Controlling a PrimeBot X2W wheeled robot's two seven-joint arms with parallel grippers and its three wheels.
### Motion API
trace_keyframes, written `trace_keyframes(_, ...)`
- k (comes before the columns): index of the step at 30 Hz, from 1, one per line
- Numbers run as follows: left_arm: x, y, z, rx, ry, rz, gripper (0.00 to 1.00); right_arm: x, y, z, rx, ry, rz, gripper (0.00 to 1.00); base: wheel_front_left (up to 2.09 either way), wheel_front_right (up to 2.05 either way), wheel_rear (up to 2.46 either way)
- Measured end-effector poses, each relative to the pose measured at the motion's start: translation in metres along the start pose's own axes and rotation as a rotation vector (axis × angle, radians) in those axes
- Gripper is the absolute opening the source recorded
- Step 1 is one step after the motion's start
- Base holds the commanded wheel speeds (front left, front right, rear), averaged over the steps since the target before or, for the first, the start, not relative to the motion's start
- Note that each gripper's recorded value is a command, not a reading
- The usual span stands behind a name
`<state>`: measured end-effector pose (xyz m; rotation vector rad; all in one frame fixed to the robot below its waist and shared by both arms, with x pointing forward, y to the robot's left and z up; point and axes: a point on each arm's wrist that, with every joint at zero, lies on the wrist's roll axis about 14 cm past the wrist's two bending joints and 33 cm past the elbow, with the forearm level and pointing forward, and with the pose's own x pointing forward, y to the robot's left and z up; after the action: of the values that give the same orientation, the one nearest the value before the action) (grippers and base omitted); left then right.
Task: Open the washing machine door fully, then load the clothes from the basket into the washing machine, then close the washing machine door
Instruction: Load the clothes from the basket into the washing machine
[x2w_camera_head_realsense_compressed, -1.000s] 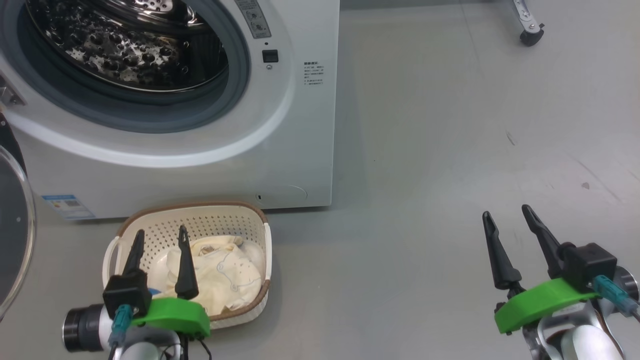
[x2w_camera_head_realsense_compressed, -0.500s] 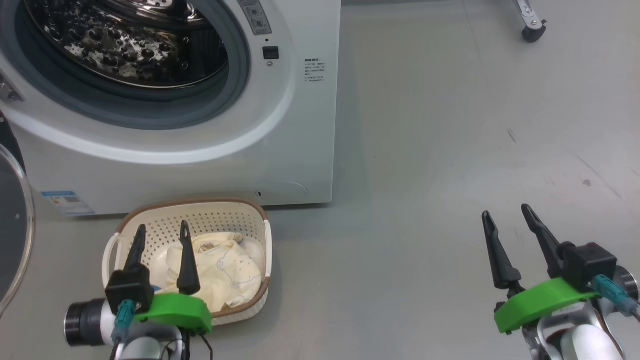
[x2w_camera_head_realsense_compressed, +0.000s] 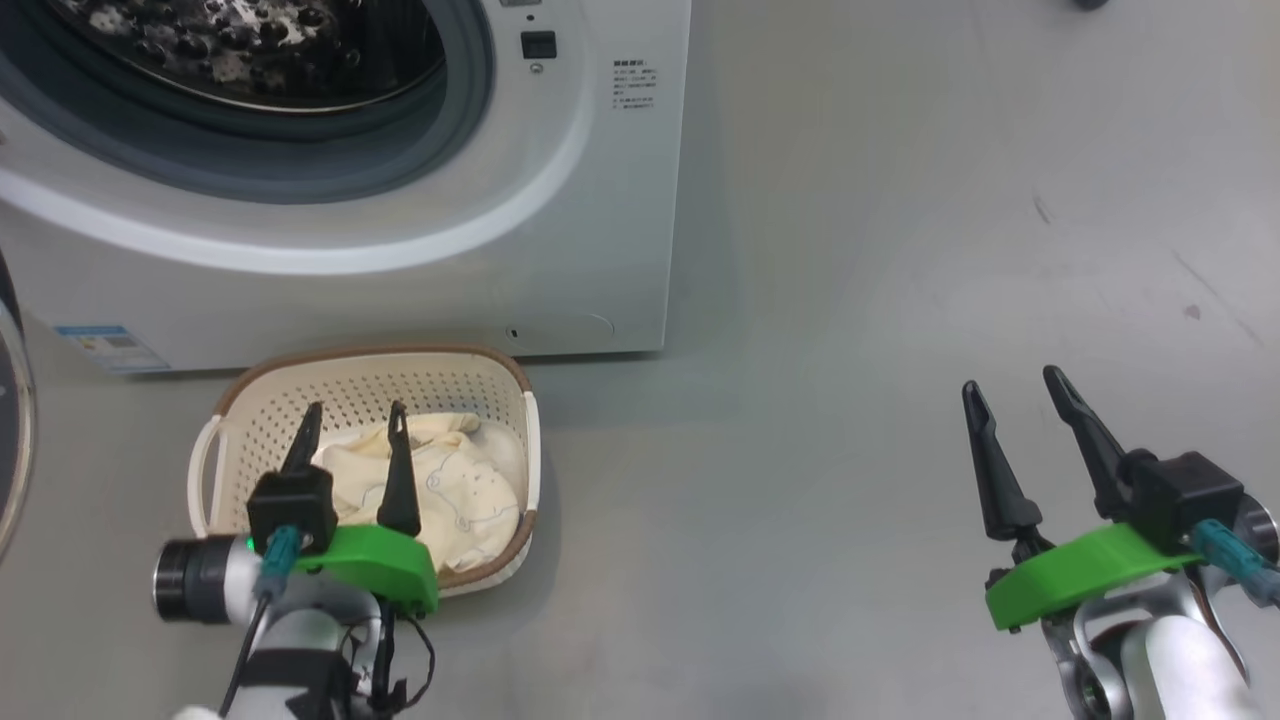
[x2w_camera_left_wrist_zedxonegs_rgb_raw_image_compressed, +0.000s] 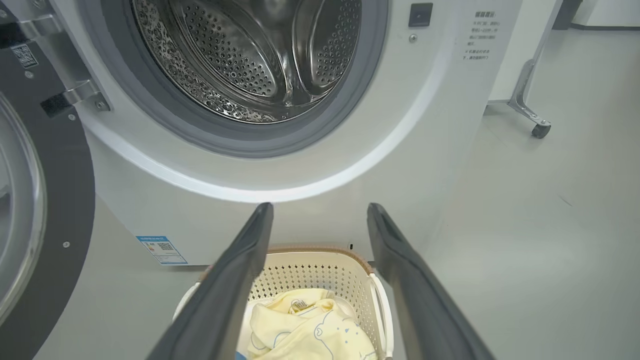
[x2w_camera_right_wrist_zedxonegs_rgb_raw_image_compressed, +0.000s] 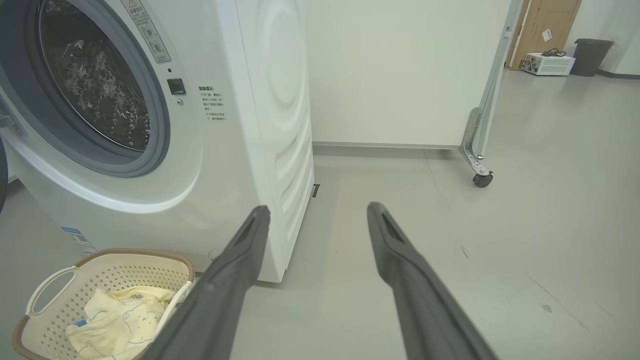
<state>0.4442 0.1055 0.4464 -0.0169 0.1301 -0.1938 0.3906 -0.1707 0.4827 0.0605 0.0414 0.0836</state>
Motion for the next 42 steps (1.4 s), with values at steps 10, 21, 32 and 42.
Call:
trace_keyframes(10, 0.044, 0.000, -0.086, -0.031, 0.305, -0.050, 1.00, 0.035, -0.005, -0.021, 0.011, 0.026, -0.002, 1.00, 0.00, 0.00, 0.00)
trace_keyframes(21, 0.100, 0.003, -0.174, -0.064, 0.575, -0.114, 1.00, 0.081, -0.012, -0.068, 0.042, 0.076, -0.005, 1.00, 0.00, 0.00, 0.00)
trace_keyframes(32, 0.111, 0.001, -0.276, -0.170, 0.870, -0.114, 1.00, 0.099, -0.027, -0.135, 0.055, 0.186, -0.030, 1.00, 0.00, 0.00, 0.00)
trace_keyframes(42, 0.103, -0.006, -0.329, -0.245, 1.053, -0.113, 1.00, 0.096, -0.038, -0.168, 0.069, 0.255, -0.058, 1.00, 0.00, 0.00, 0.00)
